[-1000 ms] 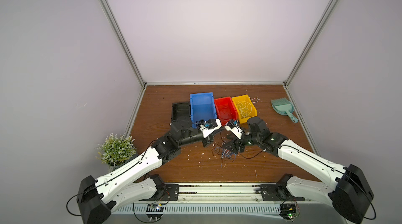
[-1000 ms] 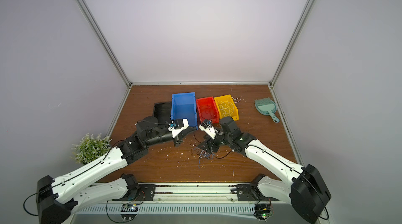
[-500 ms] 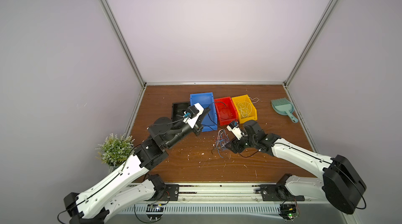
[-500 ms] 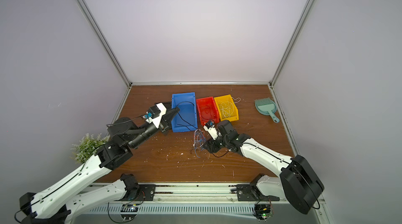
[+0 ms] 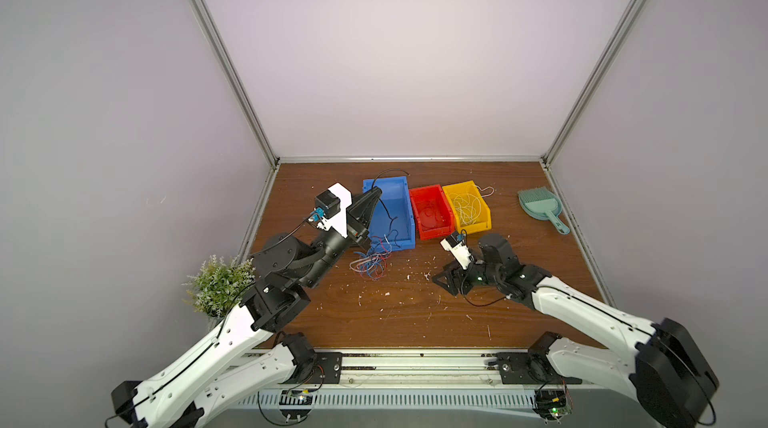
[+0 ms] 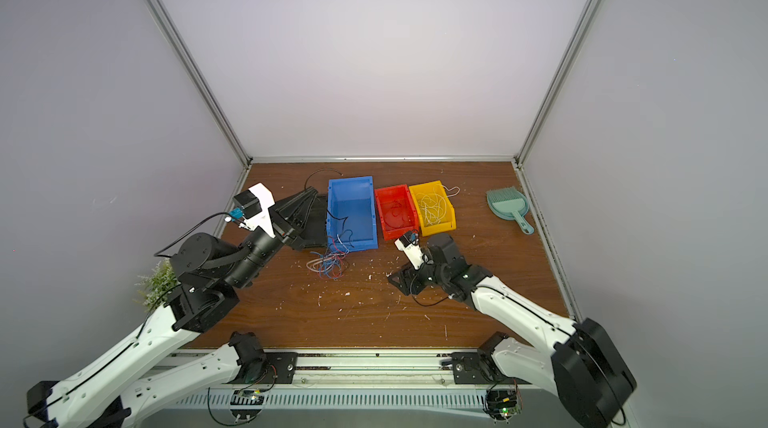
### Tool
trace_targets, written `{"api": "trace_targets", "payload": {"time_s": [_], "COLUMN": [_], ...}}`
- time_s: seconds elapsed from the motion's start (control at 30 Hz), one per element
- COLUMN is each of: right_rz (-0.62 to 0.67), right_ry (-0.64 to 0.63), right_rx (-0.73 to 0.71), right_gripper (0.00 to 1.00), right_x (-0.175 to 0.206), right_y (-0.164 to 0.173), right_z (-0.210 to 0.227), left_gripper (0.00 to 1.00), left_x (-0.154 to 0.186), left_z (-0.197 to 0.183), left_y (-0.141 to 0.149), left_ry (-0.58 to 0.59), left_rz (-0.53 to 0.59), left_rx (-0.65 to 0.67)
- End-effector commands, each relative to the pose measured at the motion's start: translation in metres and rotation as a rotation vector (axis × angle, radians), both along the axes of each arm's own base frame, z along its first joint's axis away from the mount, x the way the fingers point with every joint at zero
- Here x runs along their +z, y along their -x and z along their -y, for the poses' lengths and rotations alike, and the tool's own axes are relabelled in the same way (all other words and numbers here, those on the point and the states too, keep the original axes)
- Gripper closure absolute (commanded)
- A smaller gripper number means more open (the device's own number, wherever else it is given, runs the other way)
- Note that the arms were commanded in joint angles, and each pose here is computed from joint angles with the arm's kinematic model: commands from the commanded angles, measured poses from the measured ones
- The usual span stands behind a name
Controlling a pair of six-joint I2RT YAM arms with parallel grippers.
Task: Untangle and sort cables by color
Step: Untie the cable, then place the cable in the bin.
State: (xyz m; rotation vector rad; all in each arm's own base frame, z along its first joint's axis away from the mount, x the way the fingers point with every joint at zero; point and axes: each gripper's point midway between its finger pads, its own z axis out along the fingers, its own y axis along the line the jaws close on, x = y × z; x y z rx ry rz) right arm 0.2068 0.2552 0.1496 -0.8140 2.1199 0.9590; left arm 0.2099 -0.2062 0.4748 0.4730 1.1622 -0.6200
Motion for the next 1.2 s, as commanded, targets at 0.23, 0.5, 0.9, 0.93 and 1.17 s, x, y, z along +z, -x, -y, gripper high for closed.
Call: {"api": "trace_targets", "payload": {"time_s": [0.23,0.5,0.9,0.93,1.17], "right_rz": [0.148,0.289,0.293,0.290,0.267], "right_ry": [-0.235,-0.186,-0.198,-0.200,-0.195], "right_rx": [0.181,-0.023,0.002,0.006,0.033], "right_gripper": [0.22,0.22,0.24,0.24,0.25], "right_x": [0.072,0.089,0.104,0.104,0.100], "right_y": [0.014,-0.001,0.004,0.004,0.006], "right_z": [-0.029,0.003,0.002,0.001,-0.003], "left_gripper": [1.00,1.00,1.00,1.00,1.00], "left_x": [0.024,-0.002,-0.120,-0.127,-0.148], "left_z": [0.001,-0.023,-0.064,-0.074,-0.106], "left_y": [0.014,-0.016,-0.104,-0.110,-0.133], "left_ry": [0.109,0.035,-0.268,-0.268,-0.277], "left_rz": [0.035,-0.020,-0.380,-0.400,-0.435], "left_rx": [-0.097,0.152,0.423,0.446,0.558]}}
